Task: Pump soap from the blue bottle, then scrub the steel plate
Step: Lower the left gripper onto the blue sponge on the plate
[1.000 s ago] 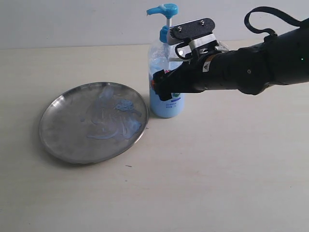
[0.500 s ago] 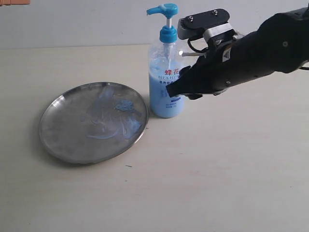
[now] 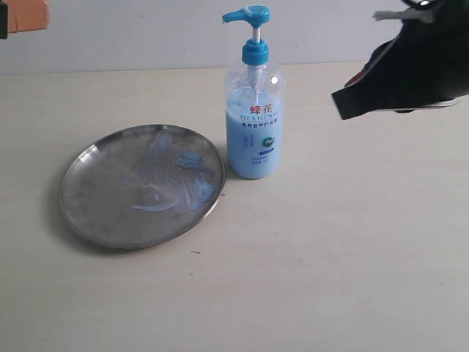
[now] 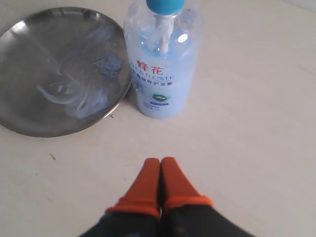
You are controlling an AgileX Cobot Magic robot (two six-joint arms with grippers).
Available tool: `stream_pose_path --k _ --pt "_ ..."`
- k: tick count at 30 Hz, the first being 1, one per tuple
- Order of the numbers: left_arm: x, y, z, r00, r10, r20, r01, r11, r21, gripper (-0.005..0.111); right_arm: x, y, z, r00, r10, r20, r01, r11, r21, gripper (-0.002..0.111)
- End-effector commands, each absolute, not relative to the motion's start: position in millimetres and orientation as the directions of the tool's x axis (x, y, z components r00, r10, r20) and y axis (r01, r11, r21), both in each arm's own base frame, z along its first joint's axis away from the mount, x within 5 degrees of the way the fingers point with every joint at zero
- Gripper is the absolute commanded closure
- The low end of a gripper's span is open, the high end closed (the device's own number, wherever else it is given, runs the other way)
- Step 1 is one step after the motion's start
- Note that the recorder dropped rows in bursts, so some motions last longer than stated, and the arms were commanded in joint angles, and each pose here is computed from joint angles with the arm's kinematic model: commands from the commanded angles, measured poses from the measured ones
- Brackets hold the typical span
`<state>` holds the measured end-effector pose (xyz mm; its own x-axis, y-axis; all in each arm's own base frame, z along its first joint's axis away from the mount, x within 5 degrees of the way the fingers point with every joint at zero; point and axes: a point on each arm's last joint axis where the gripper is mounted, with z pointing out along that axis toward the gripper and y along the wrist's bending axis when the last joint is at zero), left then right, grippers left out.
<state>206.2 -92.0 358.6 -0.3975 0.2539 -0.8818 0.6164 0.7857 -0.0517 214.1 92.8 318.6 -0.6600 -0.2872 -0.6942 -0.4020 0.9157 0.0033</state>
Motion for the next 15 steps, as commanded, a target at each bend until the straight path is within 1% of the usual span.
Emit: stream_pose_path --k 1,5,7,15 --pt "204.4 -101.7 353.1 -0.376 0.299 -0.877 0.663 0.748 -0.029 0.107 182.7 78.7 346.8 -0.594 -0.272 -0.757 -0.404 0.915 -0.011 0.108" --pt "210.5 -108.7 342.0 -0.399 0.339 -0.852 0.689 0.724 -0.035 0.107 154.9 66.7 367.3 -0.51 -0.235 -0.828 -0.403 0.915 -0.012 0.108" --pt "216.1 -111.2 335.1 -0.42 0.349 -0.838 0.69 0.722 -0.045 0.107 141.6 61.0 370.2 -0.472 -0.219 -0.854 -0.403 0.915 -0.012 0.108" --pt "248.1 -122.1 290.2 -0.524 0.416 -0.743 0.693 0.716 -0.088 0.107 103.2 44.5 357.4 -0.37 -0.175 -0.912 -0.401 0.916 -0.013 0.108"
